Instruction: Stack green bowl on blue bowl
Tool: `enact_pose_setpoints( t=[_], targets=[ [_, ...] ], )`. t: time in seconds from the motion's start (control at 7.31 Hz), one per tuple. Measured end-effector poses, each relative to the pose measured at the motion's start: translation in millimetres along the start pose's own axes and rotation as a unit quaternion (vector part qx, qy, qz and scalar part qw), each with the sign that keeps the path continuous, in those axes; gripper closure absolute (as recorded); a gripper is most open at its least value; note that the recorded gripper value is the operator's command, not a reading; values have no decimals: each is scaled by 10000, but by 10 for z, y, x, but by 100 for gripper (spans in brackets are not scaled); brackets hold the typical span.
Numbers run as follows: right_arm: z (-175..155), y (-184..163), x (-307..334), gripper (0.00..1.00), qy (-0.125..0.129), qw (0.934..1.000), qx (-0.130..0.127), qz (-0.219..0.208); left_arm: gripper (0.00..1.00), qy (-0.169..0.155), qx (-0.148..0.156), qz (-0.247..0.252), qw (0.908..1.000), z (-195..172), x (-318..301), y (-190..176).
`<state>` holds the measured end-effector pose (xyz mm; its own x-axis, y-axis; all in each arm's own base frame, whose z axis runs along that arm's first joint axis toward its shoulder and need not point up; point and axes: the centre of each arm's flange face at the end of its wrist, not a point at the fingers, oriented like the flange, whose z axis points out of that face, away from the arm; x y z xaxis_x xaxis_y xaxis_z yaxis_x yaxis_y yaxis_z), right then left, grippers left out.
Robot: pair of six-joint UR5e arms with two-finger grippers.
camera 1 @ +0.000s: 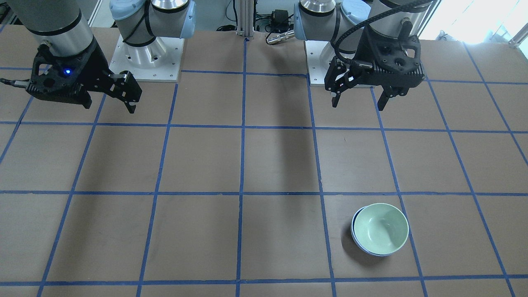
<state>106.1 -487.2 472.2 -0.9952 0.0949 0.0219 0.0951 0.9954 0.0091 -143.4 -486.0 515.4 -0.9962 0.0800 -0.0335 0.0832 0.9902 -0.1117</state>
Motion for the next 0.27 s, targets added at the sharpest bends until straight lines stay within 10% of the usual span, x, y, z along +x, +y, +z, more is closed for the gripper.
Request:
enact_pose_setpoints(
  t=[0.27],
  targets=[
    [0, 0, 0, 0, 0, 10000, 0, 0, 0, -18, 17, 5, 10000, -14, 1, 7]
  ],
)
